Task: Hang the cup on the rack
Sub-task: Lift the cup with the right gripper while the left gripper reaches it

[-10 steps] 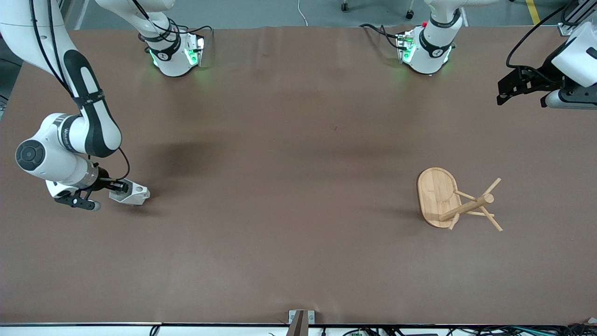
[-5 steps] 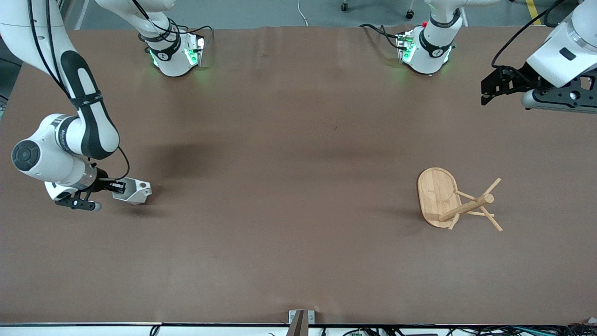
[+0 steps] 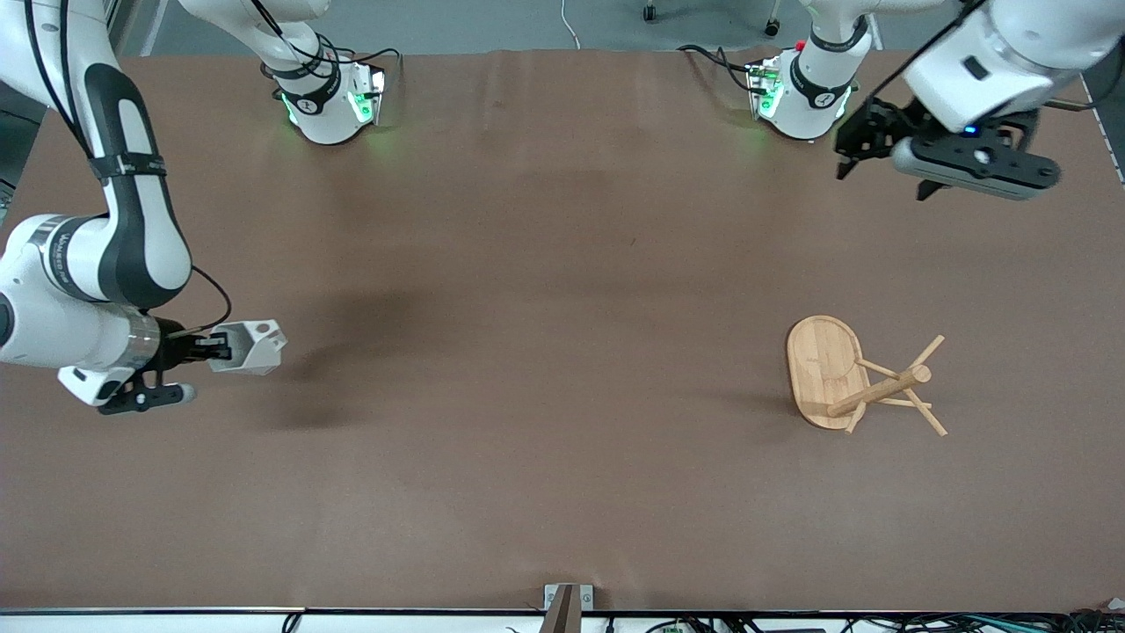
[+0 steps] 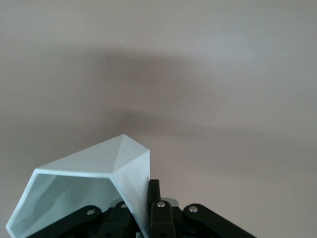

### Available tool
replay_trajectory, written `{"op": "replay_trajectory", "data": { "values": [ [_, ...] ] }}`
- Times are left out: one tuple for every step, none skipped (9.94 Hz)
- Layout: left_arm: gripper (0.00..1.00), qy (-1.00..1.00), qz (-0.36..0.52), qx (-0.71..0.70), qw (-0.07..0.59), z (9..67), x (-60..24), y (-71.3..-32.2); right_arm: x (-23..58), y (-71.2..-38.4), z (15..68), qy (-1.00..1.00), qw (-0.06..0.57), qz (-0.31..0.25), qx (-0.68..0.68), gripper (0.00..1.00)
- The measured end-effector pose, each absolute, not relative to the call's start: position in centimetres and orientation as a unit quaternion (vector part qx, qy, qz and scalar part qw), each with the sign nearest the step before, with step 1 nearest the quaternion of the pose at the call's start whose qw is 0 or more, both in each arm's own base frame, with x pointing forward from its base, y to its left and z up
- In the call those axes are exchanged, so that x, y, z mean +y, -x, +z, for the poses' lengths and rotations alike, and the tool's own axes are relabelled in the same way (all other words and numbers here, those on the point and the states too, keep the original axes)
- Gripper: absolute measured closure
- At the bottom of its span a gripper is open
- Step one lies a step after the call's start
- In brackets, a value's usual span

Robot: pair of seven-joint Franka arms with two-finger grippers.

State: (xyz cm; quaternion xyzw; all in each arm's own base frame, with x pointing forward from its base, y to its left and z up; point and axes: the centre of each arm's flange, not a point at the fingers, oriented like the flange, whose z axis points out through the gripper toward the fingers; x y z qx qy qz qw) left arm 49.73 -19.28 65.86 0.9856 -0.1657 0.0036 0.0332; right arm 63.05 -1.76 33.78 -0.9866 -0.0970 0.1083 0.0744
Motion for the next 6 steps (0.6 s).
{"op": "replay_trajectory", "data": {
  "values": [
    [0.0,-0.98,0.014,-0.194,0.037,65.7,-22.3,-49.2,1.3,-62.5,34.0,0.977,0.133,0.128,-0.103,0.92],
    [0.0,-0.974,0.024,-0.222,0.043,65.2,-25.5,-48.6,3.9,-62.0,34.1,0.962,0.207,0.141,-0.105,0.92],
    [0.0,-0.967,0.029,-0.247,0.058,64.6,-28.6,-48.0,6.0,-61.6,34.4,0.945,0.274,0.144,-0.104,0.92],
    [0.0,-0.956,0.035,-0.279,0.079,63.6,-31.9,-47.5,8.5,-61.3,34.6,0.928,0.33,0.145,-0.099,0.92],
    [0.01,-0.944,0.046,-0.313,0.094,62.6,-34.6,-47.2,11.5,-60.9,34.8,0.908,0.381,0.15,-0.094,0.92],
    [0.04,-0.93,0.055,-0.347,0.109,61.6,-36.6,-47.3,14.6,-60.3,35.1,0.885,0.429,0.16,-0.091,0.92]
  ]
}}
